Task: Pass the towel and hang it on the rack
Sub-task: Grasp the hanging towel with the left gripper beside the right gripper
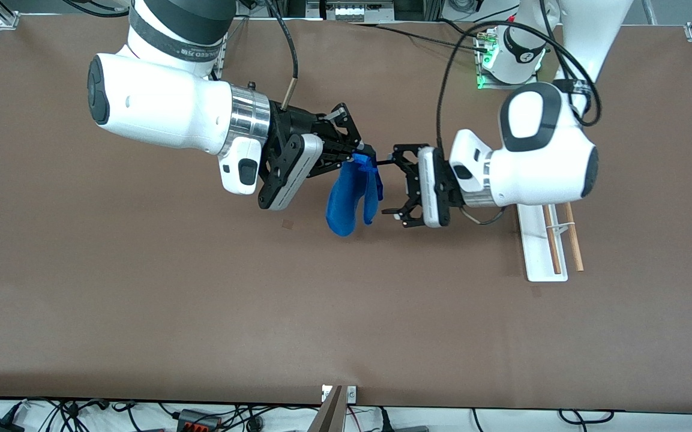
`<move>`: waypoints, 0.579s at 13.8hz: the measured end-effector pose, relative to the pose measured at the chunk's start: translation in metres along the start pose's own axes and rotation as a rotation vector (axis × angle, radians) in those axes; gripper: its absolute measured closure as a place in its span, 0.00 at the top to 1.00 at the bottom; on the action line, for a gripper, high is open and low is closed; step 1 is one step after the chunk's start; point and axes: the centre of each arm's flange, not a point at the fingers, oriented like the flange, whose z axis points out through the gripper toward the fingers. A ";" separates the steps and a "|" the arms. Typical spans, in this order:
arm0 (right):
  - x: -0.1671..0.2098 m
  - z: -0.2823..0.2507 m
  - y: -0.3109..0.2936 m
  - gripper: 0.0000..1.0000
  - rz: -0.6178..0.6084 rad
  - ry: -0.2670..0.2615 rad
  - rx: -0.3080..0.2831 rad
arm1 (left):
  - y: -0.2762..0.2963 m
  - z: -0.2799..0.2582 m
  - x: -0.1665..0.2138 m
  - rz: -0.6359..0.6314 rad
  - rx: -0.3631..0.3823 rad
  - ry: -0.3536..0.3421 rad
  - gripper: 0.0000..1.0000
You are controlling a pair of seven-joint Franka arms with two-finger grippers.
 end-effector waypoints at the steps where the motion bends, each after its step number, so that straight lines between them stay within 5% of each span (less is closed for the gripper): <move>1: 0.000 0.000 0.000 0.03 0.000 0.000 0.000 | 0.003 0.005 0.003 0.022 0.009 0.001 1.00; 6: 0.000 0.000 0.000 0.03 0.000 0.001 0.000 | 0.017 0.026 0.015 0.066 0.012 -0.004 0.94; 8: 0.000 0.000 0.000 0.03 0.000 0.001 0.000 | 0.018 0.028 0.016 0.069 0.010 -0.005 0.71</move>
